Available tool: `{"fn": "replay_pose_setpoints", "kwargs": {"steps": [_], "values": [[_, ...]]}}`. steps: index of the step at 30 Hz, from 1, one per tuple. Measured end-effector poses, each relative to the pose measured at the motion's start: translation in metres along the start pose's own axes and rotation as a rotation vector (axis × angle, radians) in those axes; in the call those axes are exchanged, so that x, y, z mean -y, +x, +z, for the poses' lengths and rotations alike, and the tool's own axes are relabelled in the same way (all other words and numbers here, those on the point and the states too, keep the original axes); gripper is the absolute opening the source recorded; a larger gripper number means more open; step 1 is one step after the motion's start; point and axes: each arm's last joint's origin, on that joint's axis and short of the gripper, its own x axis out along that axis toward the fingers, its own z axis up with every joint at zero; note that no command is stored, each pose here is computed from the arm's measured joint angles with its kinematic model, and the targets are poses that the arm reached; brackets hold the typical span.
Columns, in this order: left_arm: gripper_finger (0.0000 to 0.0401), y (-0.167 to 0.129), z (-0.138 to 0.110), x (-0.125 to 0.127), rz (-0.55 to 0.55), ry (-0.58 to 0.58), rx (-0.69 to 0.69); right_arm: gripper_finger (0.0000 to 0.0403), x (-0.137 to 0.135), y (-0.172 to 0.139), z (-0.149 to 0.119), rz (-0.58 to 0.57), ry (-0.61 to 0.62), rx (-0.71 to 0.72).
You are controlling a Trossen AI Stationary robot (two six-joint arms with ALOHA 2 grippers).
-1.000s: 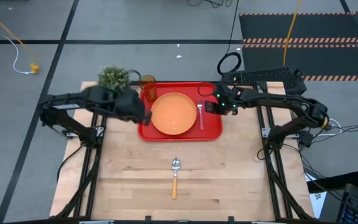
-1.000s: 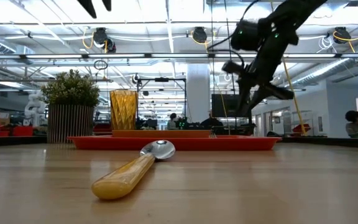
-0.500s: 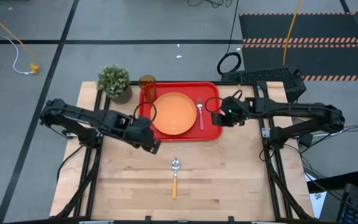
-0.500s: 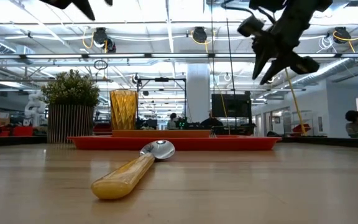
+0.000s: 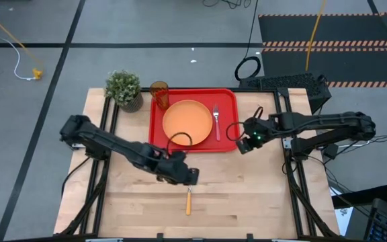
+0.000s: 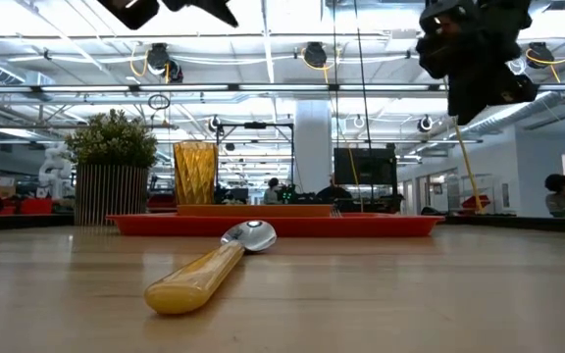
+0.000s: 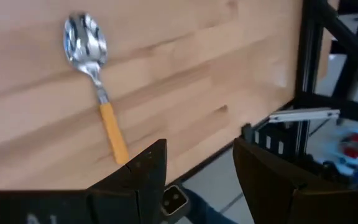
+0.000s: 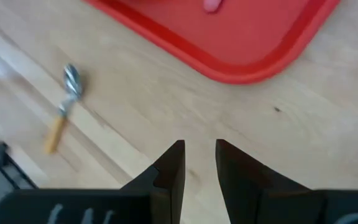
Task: Pick and place plate/cup/fork/spoon on tray
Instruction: Put the yellow spoon on the red tray
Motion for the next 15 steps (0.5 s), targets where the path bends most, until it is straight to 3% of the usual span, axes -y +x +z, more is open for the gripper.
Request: {"fn": "replay_pose_setpoints", "kwargs": {"steps": [6, 15], "values": [[0.0186, 0.036, -0.016, 0.009, 0.064, -0.088, 0.022, 0.0082, 0.004, -0.002, -0.006, -0.039, -0.118, -0.033], [0.0186, 0.081, -0.026, 0.021, 0.196, -0.127, 0.05, 0.0082, 0.01, -0.009, -0.01, -0.056, -0.221, -0.049]]}}
